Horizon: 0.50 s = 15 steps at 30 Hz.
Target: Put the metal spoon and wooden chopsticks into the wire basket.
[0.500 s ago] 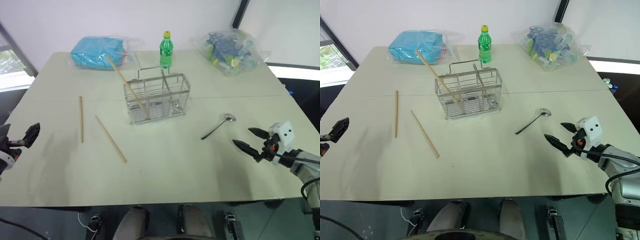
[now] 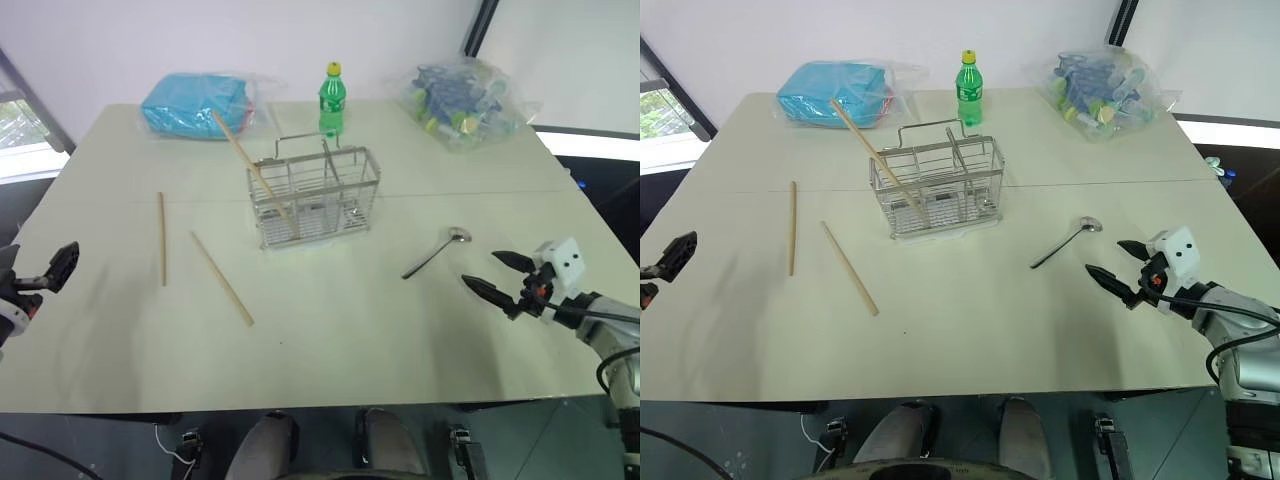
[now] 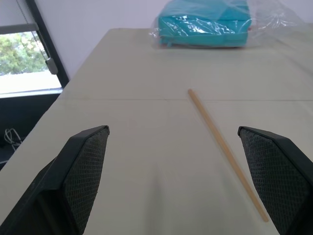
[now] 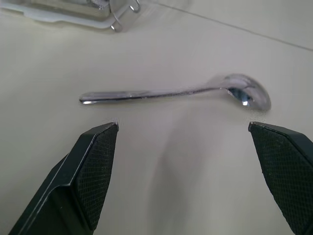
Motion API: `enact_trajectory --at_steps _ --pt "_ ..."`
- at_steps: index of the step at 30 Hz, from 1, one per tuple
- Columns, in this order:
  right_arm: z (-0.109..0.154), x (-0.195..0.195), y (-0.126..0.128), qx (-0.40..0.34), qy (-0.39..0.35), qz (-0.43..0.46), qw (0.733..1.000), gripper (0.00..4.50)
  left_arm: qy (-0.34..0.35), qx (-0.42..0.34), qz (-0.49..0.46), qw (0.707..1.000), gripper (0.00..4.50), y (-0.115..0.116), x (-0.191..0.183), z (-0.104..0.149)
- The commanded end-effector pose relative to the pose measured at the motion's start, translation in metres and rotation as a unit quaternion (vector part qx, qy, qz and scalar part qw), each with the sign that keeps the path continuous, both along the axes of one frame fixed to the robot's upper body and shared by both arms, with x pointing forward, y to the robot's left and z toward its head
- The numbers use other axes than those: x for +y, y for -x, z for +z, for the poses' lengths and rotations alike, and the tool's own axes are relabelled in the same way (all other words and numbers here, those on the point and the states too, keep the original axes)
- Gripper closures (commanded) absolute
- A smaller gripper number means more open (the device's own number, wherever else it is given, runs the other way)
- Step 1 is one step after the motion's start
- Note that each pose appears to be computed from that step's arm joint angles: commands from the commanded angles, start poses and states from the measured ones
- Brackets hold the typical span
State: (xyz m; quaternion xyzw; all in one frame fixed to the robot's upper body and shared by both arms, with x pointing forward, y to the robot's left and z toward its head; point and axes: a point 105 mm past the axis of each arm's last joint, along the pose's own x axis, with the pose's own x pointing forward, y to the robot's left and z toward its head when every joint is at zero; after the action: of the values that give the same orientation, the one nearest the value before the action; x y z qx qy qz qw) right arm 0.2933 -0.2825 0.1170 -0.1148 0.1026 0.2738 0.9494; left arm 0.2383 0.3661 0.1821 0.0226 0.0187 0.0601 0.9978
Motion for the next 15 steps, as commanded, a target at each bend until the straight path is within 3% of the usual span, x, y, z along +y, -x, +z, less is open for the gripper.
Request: enact_trajectory --at_steps 1,8,12,15 --pt "0.015 0.002 -0.007 -0.027 0.013 0.015 0.999 0.10 -0.023 -0.025 -0.007 0.999 0.04 0.003 -0.005 0.021" --pt "0.028 0.008 -0.021 -0.042 0.063 0.068 0.995 0.10 -0.027 -0.044 -0.062 0.997 0.04 -0.002 -0.035 0.040" --pt "0.054 0.030 -0.037 -0.062 0.152 0.193 0.967 0.10 -0.037 -0.003 -0.245 0.969 0.04 0.000 -0.112 0.042" --pt "0.065 0.047 -0.053 -0.061 0.213 0.275 0.936 0.10 -0.053 0.042 -0.365 0.929 0.04 0.014 -0.158 0.033"
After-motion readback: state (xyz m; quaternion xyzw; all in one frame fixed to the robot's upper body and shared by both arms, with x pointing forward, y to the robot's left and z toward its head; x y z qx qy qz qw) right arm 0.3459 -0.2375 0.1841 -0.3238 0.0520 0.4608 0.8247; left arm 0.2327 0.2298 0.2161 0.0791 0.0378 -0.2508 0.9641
